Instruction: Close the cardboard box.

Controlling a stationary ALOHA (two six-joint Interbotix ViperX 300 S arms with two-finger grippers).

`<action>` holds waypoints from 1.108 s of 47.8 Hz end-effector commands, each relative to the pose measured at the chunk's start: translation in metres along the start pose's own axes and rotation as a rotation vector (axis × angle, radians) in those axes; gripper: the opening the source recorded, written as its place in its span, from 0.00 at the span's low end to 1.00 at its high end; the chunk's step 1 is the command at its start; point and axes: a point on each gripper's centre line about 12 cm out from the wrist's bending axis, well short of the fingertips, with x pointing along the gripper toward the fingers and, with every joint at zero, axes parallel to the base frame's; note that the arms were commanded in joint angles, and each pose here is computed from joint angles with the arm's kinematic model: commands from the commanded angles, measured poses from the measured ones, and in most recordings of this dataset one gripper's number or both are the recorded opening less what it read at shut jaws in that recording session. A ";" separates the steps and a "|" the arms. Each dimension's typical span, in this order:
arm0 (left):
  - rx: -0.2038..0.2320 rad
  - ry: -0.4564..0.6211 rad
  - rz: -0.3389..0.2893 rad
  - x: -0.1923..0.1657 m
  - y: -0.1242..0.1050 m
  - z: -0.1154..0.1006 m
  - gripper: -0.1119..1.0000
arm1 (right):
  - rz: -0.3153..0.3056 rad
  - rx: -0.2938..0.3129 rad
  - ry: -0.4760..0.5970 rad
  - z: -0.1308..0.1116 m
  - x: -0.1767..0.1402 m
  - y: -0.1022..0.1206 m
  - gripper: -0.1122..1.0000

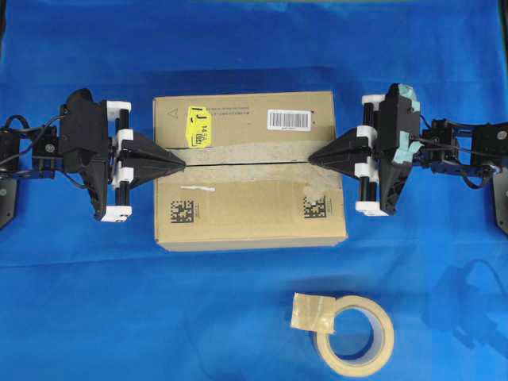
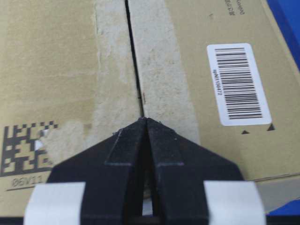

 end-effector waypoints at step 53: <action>-0.008 0.014 0.002 0.005 0.000 -0.002 0.10 | -0.015 0.017 -0.027 0.008 0.000 -0.005 0.10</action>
